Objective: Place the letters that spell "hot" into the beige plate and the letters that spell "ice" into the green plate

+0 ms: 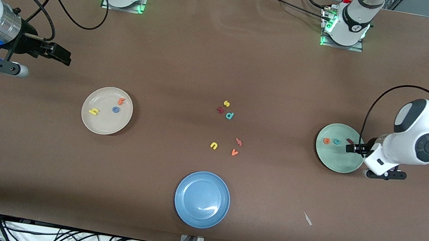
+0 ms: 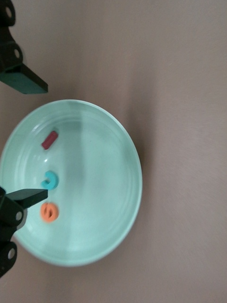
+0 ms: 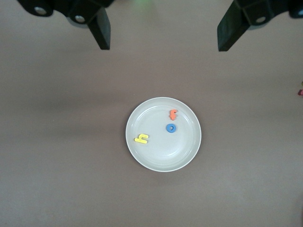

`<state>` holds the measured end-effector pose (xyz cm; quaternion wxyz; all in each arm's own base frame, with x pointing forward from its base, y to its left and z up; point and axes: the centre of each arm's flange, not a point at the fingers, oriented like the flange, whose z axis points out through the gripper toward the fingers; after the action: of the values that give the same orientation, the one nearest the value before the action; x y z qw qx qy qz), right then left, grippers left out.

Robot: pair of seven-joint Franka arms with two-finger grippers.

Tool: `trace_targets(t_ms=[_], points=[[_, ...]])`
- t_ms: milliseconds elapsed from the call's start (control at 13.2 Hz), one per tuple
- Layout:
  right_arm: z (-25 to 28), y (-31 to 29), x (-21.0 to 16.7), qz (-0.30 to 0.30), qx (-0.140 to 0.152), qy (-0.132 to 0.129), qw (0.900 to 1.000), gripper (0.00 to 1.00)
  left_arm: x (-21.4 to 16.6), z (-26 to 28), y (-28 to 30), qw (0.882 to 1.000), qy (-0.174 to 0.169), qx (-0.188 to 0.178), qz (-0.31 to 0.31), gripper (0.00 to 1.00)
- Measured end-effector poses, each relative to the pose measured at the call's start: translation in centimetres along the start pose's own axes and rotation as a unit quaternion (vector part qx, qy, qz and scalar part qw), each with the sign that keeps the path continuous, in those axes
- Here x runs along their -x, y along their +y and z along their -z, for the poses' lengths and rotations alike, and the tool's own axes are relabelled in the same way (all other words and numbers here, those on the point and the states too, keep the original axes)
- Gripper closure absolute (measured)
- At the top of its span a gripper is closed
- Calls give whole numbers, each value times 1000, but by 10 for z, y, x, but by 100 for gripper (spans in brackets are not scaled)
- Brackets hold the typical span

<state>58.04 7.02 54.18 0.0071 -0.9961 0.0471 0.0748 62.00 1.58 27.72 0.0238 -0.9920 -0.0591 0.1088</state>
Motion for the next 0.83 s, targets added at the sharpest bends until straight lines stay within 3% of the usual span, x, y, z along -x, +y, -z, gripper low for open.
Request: trace_targets(t_ms=[151, 378, 831], points=[[-4, 0, -2, 0, 0, -3, 1000, 0, -1, 42, 12, 1000, 5, -1, -6, 0], [-9, -6, -4, 5, 1, -8, 1000, 0, 0, 72, 21, 1000, 20, 0, -10, 0], [-12, -15, -3, 12, 3, -8, 1000, 0, -1, 74, 21, 1000, 22, 1, -10, 0]])
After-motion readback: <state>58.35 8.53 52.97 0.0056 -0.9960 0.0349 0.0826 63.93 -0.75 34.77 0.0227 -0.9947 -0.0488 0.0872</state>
